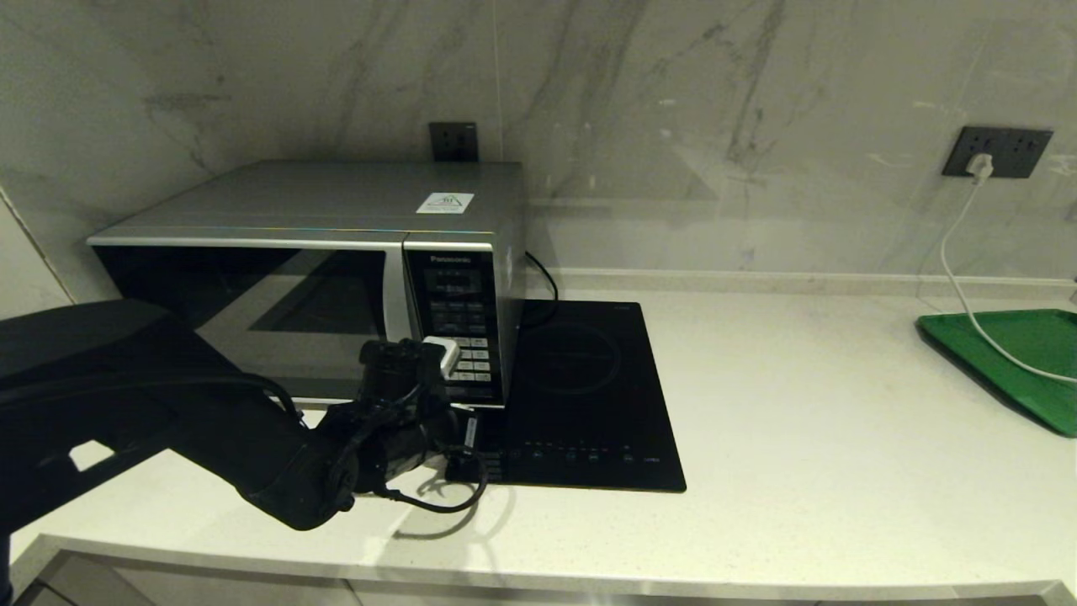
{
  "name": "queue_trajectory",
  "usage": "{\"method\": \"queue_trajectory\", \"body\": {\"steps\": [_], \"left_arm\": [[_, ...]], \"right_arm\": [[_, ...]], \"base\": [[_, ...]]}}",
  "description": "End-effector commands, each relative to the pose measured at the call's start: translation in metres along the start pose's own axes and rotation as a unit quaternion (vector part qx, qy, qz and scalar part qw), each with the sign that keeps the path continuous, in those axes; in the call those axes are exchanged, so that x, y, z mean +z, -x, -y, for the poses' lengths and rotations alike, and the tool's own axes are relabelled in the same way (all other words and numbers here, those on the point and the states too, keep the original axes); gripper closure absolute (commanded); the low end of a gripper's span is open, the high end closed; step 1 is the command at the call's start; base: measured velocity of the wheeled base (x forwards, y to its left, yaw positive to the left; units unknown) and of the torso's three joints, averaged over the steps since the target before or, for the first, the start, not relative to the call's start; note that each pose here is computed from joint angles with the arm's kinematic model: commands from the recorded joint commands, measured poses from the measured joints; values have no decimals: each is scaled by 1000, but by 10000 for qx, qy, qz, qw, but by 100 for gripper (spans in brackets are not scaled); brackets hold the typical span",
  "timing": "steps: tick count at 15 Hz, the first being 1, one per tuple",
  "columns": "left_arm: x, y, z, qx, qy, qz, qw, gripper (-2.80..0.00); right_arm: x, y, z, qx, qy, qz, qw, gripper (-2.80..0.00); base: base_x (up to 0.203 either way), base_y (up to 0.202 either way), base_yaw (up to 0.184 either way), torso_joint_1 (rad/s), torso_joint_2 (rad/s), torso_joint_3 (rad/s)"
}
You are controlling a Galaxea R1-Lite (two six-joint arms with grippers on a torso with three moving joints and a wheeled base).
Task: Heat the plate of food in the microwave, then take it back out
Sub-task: Open the microwave oven
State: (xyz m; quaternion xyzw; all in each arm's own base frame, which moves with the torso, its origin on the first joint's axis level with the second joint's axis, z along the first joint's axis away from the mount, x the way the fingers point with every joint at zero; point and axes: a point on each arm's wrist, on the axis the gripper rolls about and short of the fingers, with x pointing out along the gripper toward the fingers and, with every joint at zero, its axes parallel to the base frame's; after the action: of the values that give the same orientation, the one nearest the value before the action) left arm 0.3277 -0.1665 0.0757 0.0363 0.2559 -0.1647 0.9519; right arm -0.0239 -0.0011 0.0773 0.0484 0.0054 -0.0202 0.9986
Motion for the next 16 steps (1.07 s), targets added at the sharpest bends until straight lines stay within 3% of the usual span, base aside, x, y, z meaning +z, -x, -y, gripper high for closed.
{"method": "queue_trajectory", "body": {"steps": [1,16], "left_arm": [[2,1,0,2,11,43,10000,0],[-4,7,-1,4,117,-61,9999,0]], "right_arm": [[0,0,0,-1,-5,-5,10000,0],[0,0,0,-1,-5,-5,10000,0]], "base": [[0,0,0,0,0,0],[0,0,0,0,0,0]]}}
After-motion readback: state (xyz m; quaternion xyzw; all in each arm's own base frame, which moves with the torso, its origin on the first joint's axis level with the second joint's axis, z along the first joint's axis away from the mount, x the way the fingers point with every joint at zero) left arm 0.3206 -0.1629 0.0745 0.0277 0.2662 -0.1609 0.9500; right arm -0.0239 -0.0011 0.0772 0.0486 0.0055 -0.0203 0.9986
